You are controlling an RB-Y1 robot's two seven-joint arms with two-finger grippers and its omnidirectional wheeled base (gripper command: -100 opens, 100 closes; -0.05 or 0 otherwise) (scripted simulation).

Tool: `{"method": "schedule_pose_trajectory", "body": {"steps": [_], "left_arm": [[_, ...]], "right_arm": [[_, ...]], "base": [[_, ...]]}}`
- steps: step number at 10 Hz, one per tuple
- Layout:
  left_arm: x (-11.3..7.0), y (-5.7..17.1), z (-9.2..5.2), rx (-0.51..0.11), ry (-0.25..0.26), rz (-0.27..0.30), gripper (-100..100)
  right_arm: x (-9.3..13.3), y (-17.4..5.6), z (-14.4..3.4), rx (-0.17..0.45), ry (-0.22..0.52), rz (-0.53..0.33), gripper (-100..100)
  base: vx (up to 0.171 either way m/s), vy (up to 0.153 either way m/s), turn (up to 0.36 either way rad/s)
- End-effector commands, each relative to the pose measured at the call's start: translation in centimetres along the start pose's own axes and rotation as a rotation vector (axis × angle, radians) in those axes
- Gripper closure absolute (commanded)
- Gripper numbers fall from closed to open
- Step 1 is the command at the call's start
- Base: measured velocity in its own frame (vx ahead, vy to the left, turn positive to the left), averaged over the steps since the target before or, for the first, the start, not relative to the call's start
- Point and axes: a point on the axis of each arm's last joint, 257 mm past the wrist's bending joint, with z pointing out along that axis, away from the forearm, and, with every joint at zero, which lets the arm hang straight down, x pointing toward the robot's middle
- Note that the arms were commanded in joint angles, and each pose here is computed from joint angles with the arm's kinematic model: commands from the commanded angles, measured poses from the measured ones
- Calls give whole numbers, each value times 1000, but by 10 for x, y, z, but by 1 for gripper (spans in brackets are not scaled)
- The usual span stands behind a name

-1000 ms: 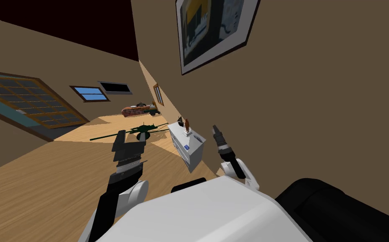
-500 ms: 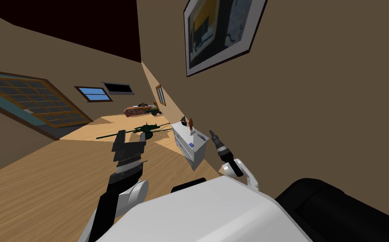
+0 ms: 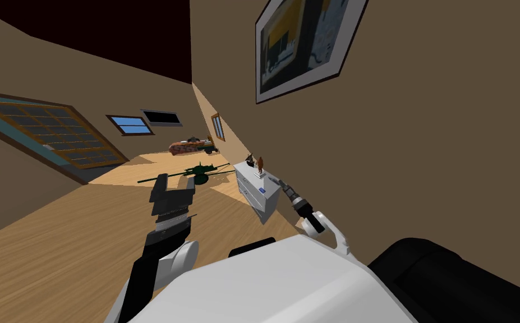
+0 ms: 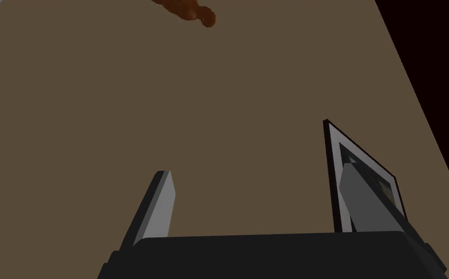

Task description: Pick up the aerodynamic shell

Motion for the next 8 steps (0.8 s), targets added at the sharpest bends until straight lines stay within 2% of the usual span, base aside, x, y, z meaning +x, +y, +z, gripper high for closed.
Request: {"method": "schedule_pose_trajectory", "body": {"steps": [1,2,3,4,5,6,7,8], "left_arm": [[0,0,0,0,0,0,0],[0,0,0,0,0,0,0],[0,0,0,0,0,0,0],[0,0,0,0,0,0,0],[0,0,0,0,0,0,0],[0,0,0,0,0,0,0],[0,0,0,0,0,0,0],[0,0,0,0,0,0,0]], "right_arm": [[9,-16,-5,32,28,-30,-100],[17,-39,-10,74,76,-92,-100],[18,-42,-10,80,78,-92,-100],[25,-64,-17,123,124,-151,-100],[25,-68,-18,128,129,-155,-100],[31,-94,-27,175,180,-220,-100],[31,-94,-27,175,180,-220,-100],[34,-114,-34,209,226,-283,-100]], "base": [[-40,120,5],[-50,127,20],[-41,117,4],[-38,148,23],[-34,146,4],[-27,171,28],[-23,141,-2],[-14,136,21]]}}
